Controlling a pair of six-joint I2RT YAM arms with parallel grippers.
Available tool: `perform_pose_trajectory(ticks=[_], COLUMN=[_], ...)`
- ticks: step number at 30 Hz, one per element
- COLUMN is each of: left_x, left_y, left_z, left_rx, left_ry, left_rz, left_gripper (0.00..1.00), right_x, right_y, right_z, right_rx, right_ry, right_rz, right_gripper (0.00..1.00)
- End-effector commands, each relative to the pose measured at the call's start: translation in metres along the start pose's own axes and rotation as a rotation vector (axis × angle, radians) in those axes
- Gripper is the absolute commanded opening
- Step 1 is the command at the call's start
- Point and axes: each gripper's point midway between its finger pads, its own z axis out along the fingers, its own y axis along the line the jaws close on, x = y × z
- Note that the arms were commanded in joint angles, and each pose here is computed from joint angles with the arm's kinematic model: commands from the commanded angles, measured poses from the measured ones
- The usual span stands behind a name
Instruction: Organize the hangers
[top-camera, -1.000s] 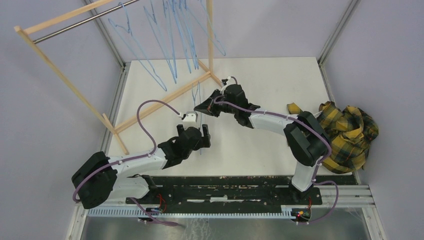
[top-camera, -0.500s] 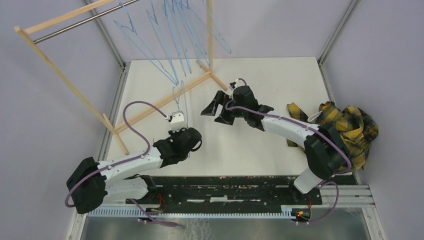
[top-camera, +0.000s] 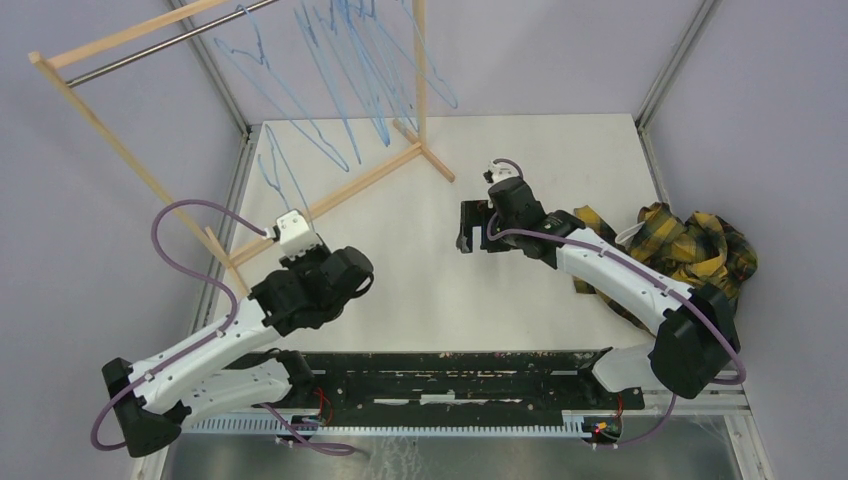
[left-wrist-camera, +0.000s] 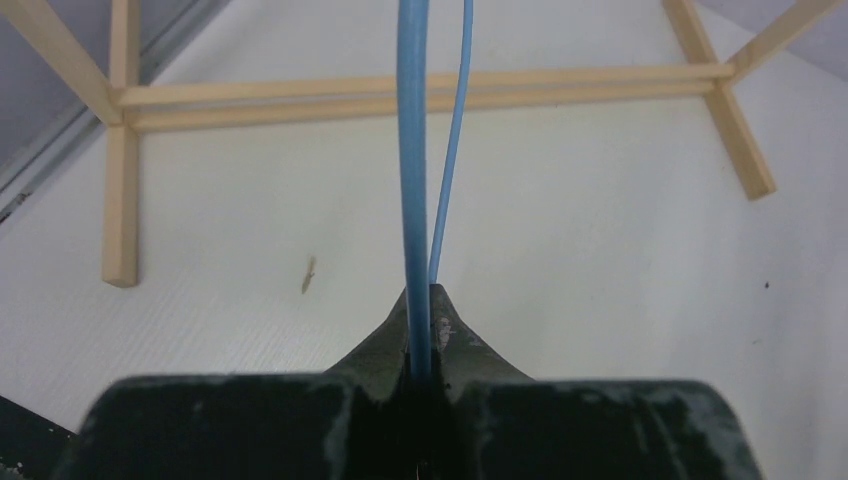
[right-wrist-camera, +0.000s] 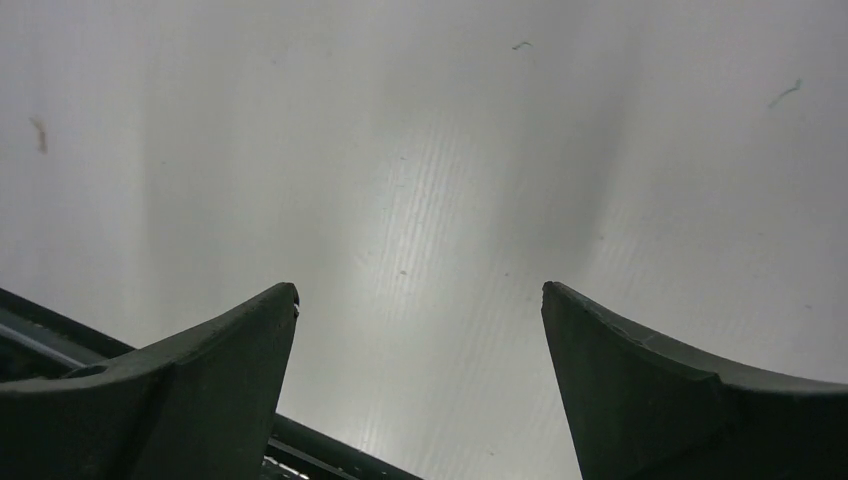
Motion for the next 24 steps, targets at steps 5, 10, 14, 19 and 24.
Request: perform_pose_trajectory(ticks=[5,10,14,19,24], left_x=[-0.128,-0.187,-0.213,-0.235,-0.24], left_y=[0.001,0.001,-0.005,-0.019,-0.024], left_z=[-0.01,0.012,0.037,0.064,0.093], left_rx=[-0.113,-0.148,-0.155,-0.145,-0.136], left_ry=[-0.27,-0.301,-0.291,-0.283,-0.251], left_rz=[0.043,0.051,0.084,0.083,0.073], left_gripper=[0.03,0.03,0.03,0.03,0.03], right_x=[0.004,0.008,0.01,0.006,0.002], right_y=[-0.047,-0.056,-0.055,-0.061,-0.066], right_z=[-0.016,-0.014,-0.01,-0.007,-0.008], right_rx=[0.196,0.229,0.221,0.24,0.245], right_ry=[-0.015,-0.007,-0.007,-0.008,-0.013], right_rz=[-0.173,-0.19,-0.189,-0.192,-0.182], right_gripper=[1.0,1.0,1.0,1.0,1.0])
